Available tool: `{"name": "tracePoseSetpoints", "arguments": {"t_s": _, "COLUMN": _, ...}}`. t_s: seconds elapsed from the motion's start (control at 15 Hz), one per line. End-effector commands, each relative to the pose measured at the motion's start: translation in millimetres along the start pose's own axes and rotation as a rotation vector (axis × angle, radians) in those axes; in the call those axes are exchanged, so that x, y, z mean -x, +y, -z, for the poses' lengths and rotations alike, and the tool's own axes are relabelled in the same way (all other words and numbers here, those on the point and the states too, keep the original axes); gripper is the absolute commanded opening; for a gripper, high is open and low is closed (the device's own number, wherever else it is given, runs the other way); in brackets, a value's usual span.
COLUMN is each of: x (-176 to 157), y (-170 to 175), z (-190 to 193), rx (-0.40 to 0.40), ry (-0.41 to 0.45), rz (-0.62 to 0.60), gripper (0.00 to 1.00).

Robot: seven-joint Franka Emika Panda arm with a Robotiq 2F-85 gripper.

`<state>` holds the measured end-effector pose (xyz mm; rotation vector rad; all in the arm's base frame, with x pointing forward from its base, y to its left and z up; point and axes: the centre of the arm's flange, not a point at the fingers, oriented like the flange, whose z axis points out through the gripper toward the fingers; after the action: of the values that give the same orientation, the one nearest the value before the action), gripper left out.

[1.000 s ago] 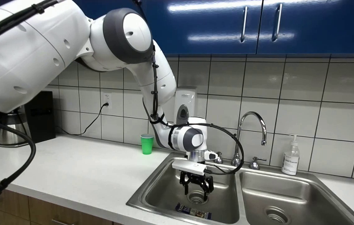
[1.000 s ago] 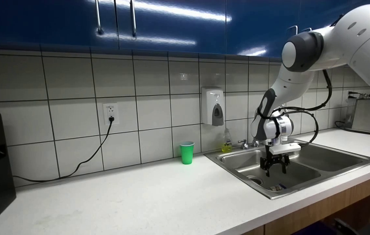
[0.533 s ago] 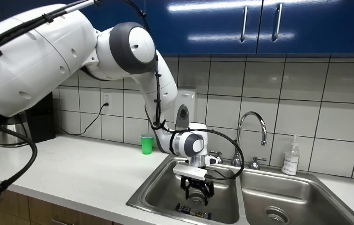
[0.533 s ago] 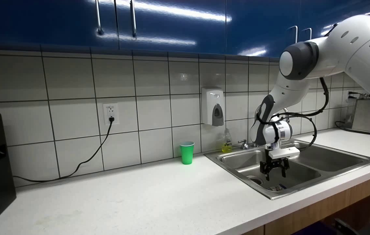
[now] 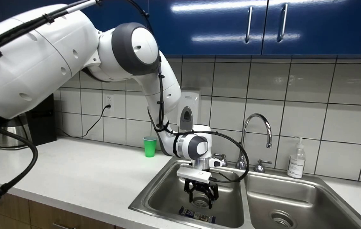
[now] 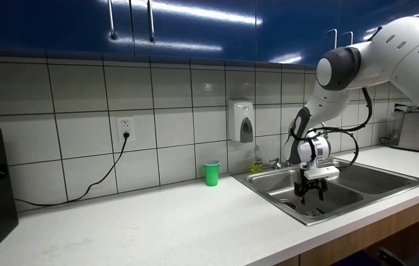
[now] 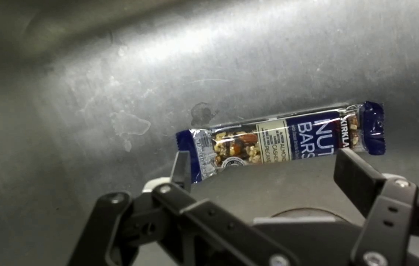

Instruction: Move the protein bar to the left counter top from the sink

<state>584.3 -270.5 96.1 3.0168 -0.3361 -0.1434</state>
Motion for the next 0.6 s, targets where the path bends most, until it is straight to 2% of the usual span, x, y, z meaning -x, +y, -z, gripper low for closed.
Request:
{"name": "tracePoseSetpoints", "arguments": {"t_s": 0.0, "x": 1, "y": -2, "z": -1, "rx": -0.001, "ry": 0.005, "rz": -0.016, "gripper": 1.0}}
{"name": "tracePoseSetpoints", "arguments": {"t_s": 0.27, "x": 2, "y": -5, "z": -6, "rx": -0.029, "ry": 0.005, "rz": -0.132, "gripper": 1.0}}
{"name": "tracePoseSetpoints", "arguments": {"t_s": 0.53, "x": 3, "y": -10, "z": -12, "rx": -0.086, "ry": 0.002, "rz": -0.317, "gripper": 1.0}}
